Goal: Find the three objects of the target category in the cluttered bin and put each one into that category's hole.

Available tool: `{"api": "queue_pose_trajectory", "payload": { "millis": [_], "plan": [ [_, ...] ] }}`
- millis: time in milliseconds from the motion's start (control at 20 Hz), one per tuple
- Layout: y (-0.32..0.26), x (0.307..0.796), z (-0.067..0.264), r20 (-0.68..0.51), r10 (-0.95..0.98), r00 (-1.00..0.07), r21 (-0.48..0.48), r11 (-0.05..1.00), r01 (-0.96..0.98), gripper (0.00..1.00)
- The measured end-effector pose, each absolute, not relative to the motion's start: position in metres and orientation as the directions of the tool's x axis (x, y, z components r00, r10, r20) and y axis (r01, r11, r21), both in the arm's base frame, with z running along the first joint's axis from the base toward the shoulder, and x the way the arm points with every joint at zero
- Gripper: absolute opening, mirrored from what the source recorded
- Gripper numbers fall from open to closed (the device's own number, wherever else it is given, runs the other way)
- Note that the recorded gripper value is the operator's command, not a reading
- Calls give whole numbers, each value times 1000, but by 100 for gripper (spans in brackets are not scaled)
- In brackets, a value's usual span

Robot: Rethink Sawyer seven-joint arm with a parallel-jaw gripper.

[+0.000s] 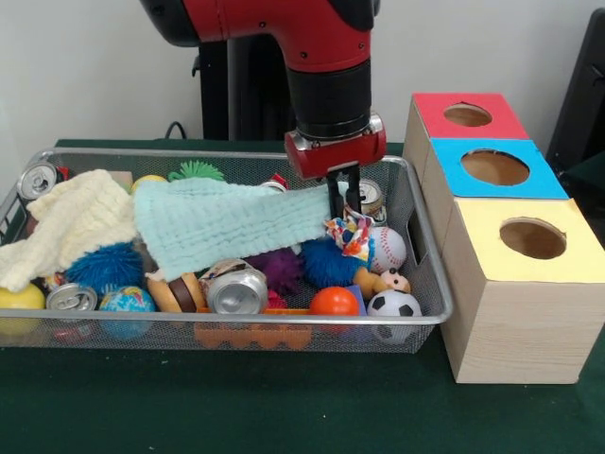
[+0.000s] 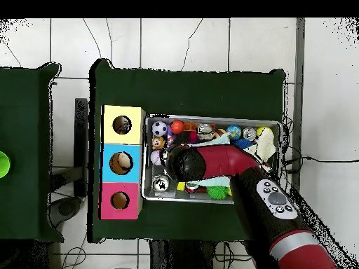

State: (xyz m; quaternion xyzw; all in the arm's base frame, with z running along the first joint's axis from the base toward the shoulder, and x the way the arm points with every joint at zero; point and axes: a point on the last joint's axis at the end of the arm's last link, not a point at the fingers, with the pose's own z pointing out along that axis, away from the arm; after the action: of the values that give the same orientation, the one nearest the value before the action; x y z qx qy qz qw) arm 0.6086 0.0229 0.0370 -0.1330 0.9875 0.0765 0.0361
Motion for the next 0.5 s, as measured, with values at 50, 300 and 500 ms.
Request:
{"api": "queue_pose_trajectory", "payload": {
  "millis": [50, 300, 500],
  "plan": [
    [26, 608, 39, -88, -254, -963, 144, 954, -264, 0],
    [42, 607, 44, -74, -239, -968, 158, 956, -248, 0],
    [57, 607, 49, -55, -229, -972, 169, 957, -236, 0]
  ]
}}
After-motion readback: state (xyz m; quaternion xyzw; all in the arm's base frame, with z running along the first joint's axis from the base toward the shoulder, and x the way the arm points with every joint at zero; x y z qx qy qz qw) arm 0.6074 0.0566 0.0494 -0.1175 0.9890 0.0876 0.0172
